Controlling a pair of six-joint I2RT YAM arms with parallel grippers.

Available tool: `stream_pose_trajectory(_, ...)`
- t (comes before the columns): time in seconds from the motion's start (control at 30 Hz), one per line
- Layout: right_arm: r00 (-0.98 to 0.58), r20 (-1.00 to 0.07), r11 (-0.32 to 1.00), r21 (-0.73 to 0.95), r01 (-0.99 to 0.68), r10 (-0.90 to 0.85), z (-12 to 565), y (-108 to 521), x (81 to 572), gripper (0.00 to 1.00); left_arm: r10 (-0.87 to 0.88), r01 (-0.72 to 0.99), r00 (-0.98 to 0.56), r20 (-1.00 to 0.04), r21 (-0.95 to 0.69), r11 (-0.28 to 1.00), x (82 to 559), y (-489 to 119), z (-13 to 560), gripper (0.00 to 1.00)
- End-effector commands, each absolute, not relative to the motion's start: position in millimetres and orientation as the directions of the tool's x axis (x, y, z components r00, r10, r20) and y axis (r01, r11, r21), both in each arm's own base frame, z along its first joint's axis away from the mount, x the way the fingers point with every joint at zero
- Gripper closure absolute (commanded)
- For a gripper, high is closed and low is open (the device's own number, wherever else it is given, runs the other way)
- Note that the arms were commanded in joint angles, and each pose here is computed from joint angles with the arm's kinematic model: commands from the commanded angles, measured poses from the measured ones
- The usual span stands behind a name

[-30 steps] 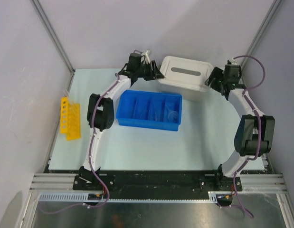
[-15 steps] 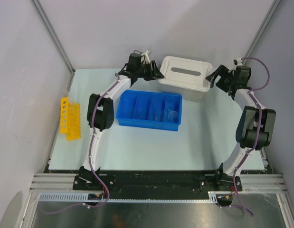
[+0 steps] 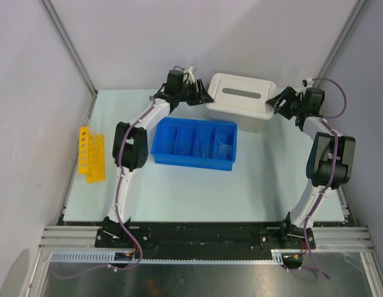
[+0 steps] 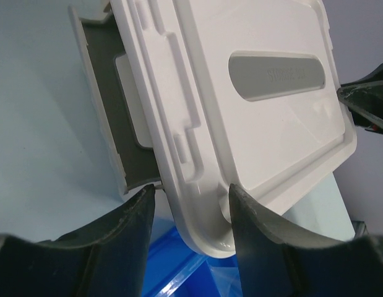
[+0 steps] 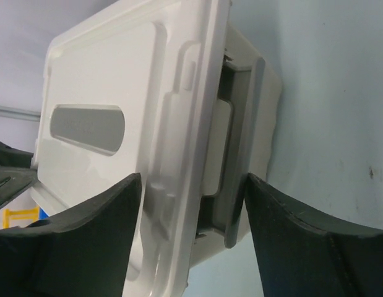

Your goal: Organize the chemistry lab equipment

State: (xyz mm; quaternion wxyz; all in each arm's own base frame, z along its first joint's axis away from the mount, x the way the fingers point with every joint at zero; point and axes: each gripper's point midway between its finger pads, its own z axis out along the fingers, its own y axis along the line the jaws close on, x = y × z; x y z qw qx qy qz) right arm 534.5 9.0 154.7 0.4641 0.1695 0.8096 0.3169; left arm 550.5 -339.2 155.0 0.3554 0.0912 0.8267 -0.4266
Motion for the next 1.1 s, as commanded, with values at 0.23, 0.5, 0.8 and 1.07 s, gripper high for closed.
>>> stream_pose_trajectory(0.23,-0.544,-0.667,0.789,0.615,-0.017,0.509,138.0,31.8,534.6,0.44,-0.147,0.476,-0.716,-0.682,-0.632,0.612,537.9,-338.8,183.3,0.45)
stream_pose_trajectory(0.5,-0.517,-0.749,0.877,0.48,0.006,0.414,146.8,32.7,530.2,0.55,-0.146,0.475,-0.719,-0.68,-0.634,0.611,537.1,-338.9,182.3,0.45)
stream_pose_trajectory(0.8,-0.531,-0.798,0.942,0.335,0.003,0.285,138.7,51.8,526.1,0.62,-0.149,0.475,-0.718,-0.68,-0.636,0.608,537.3,-339.3,184.4,0.45)
stream_pose_trajectory(1.07,-0.569,-0.798,0.974,0.225,0.026,0.199,120.9,60.1,521.4,0.66,-0.147,0.478,-0.717,-0.682,-0.634,0.608,536.4,-339.0,185.7,0.45)
